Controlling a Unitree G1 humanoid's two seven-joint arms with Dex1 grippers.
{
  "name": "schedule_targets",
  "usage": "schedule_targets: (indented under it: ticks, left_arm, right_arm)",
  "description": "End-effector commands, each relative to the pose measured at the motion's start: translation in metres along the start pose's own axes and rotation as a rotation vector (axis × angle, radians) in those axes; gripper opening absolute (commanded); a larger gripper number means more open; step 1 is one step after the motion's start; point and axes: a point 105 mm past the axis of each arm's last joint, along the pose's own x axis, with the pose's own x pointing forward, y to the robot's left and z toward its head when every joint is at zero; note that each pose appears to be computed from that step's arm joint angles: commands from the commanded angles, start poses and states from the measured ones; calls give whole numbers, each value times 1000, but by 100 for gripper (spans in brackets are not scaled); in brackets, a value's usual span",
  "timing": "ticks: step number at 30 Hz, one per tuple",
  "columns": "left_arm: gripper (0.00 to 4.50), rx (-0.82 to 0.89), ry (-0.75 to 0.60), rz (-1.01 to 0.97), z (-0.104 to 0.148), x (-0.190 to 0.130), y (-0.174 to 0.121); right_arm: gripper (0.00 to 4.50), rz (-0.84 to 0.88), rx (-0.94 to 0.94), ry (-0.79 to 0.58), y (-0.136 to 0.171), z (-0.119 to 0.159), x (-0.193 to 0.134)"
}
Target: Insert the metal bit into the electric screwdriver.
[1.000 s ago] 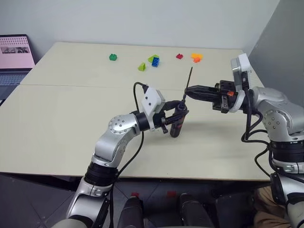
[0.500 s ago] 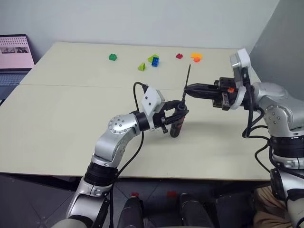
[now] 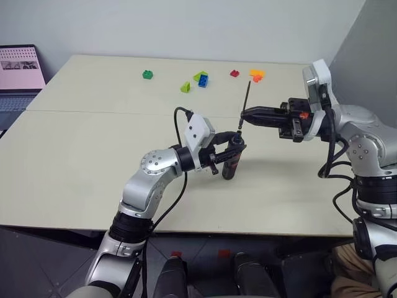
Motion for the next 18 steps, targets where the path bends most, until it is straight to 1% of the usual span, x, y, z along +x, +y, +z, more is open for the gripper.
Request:
schedule_targets:
  ticks: [1, 18]
  left_arm:
    - [157, 8, 6, -13, 1, -1, -1]
    - [157, 11, 13, -22, 0, -1, -2]
  right_arm:
    - [0, 2, -32, -15, 1, 8, -3]
    - [0, 12, -26, -11, 0, 1, 2]
